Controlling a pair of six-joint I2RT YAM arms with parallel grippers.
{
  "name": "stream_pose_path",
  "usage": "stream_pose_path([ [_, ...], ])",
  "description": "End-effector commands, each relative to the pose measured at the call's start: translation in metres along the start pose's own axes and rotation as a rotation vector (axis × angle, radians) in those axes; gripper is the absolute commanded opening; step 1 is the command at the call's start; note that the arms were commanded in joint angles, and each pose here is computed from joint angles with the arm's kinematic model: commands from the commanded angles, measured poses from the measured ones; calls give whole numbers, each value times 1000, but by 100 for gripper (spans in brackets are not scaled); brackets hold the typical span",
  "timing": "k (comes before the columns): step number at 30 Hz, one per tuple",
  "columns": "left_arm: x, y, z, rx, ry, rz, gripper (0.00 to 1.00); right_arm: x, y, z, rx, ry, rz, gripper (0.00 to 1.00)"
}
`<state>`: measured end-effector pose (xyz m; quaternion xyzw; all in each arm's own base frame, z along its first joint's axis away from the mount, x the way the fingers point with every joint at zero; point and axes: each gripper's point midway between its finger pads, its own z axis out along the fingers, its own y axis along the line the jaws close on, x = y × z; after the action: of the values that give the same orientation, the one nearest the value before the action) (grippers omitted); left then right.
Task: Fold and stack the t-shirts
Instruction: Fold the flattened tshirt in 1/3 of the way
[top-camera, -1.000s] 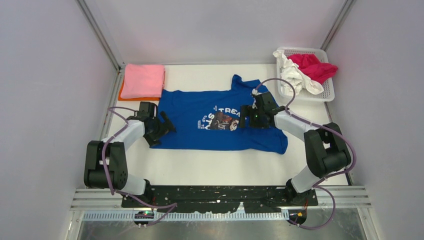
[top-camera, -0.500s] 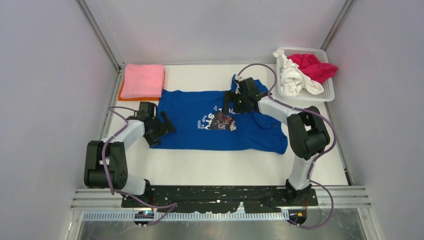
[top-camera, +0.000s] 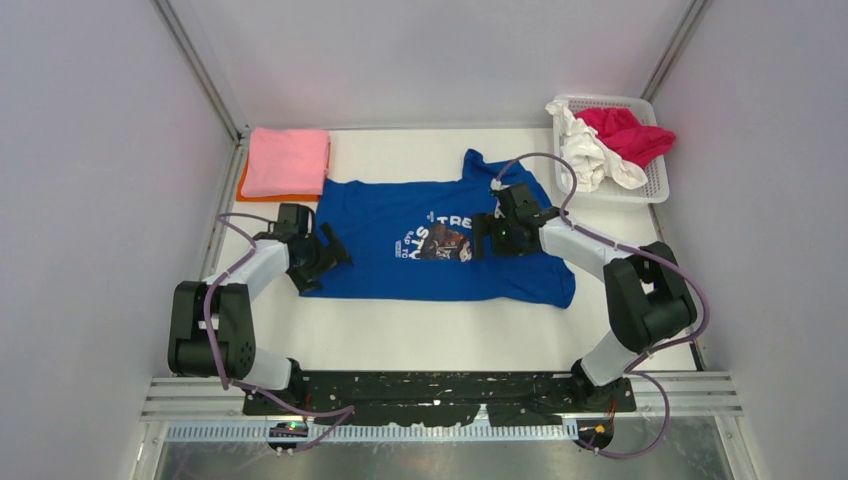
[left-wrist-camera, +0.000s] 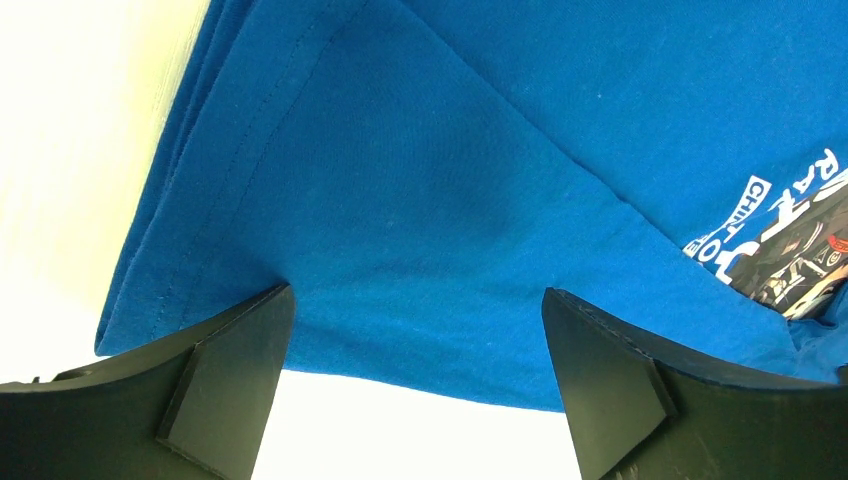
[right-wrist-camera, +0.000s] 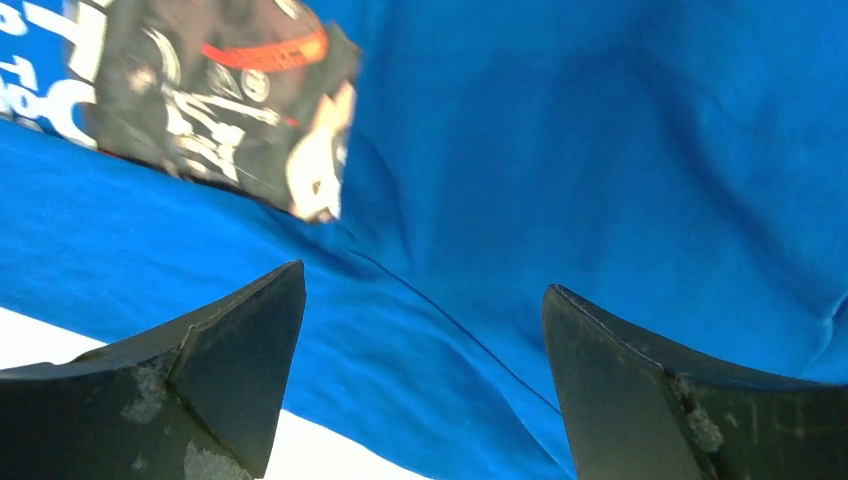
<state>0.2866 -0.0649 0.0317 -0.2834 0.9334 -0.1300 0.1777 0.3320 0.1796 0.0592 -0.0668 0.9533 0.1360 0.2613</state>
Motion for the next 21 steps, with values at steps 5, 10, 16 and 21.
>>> stream_pose_path([
  [5, 2, 9, 3, -33, 16, 10, 100, 2, -53, 10, 125, 8, 85, 95],
  [10, 0, 10, 1, -46, 11, 13, 100, -65, -107, 15, 331, -133, 98, 95],
  [16, -4, 9, -7, -45, -18, 18, 100, -112, -98, 5, 303, -231, 62, 96],
  [21, -11, 0, -18, -13, -50, 10, 100, -70, -79, -16, 224, -200, 92, 95],
])
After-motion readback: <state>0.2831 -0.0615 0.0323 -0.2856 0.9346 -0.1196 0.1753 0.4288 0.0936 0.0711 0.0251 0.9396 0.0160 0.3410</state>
